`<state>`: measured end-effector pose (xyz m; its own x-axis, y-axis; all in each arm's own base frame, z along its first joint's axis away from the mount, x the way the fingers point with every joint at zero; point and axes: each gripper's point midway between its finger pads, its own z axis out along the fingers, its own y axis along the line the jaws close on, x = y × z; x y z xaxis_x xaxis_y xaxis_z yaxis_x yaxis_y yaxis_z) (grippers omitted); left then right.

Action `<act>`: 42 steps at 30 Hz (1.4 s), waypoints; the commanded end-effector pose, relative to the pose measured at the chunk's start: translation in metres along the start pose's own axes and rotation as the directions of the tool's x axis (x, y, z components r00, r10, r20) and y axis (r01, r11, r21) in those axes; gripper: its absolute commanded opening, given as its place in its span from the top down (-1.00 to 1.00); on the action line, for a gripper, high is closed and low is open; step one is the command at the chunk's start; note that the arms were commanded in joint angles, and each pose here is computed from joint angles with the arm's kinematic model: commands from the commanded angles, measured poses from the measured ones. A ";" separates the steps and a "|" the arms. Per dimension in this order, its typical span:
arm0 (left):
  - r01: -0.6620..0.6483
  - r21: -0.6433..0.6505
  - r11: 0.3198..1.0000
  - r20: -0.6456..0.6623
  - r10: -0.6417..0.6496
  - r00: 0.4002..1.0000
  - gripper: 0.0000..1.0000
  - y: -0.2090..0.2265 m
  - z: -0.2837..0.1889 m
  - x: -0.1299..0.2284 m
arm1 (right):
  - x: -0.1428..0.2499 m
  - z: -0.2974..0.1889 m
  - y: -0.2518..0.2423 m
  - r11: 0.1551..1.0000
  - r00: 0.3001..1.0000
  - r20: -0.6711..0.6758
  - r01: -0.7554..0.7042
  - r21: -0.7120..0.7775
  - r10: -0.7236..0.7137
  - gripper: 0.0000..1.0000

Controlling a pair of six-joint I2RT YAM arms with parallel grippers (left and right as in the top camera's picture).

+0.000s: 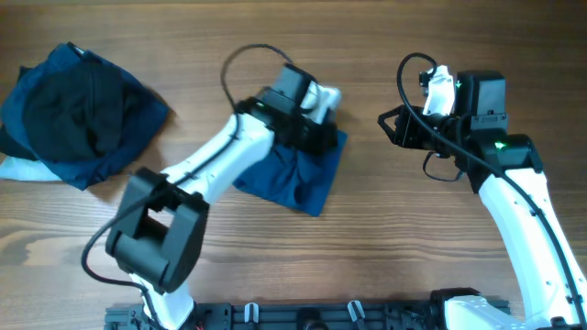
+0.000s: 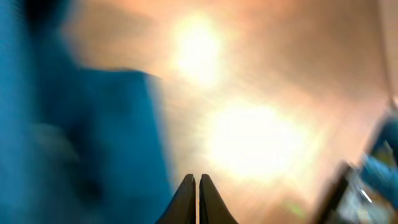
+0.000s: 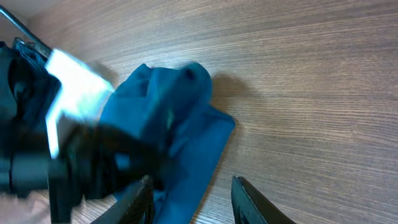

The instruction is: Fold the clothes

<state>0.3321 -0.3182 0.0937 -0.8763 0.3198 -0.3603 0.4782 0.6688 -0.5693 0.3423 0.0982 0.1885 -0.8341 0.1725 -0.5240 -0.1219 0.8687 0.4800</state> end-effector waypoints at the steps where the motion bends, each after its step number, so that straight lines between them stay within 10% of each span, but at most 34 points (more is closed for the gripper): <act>1: -0.048 0.119 0.992 -0.070 0.057 0.996 0.92 -0.046 0.009 0.021 | 0.000 0.003 0.004 1.000 1.000 -0.006 0.000 -0.018 0.000 0.18; 13: 0.119 -0.272 0.955 0.047 -0.111 0.993 0.92 0.044 -0.090 0.016 | -0.001 0.003 0.004 1.000 1.000 -0.004 0.001 -0.019 -0.001 0.17; 25: 0.049 -0.002 0.999 -0.239 -0.048 0.970 0.92 0.008 0.043 0.079 | 0.000 0.003 0.004 0.999 1.000 -0.009 -0.027 -0.018 0.027 0.19; 35: -0.029 -0.073 0.997 -0.172 0.016 0.985 0.92 -0.029 -0.021 0.065 | 0.002 0.003 0.003 1.000 1.000 -0.015 -0.027 -0.016 0.027 0.17; 42: 0.137 -0.355 0.925 0.049 -0.128 0.991 0.02 0.058 -0.112 0.032 | 0.015 0.007 -0.001 0.999 0.998 -0.055 -0.044 -0.006 0.044 0.17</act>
<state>0.2888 -0.2492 0.1286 -0.9051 0.3174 -0.2828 0.4152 0.8027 -0.4280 0.3382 0.0981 0.1853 -0.8481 0.1914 -0.4940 -0.0919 0.8651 0.4931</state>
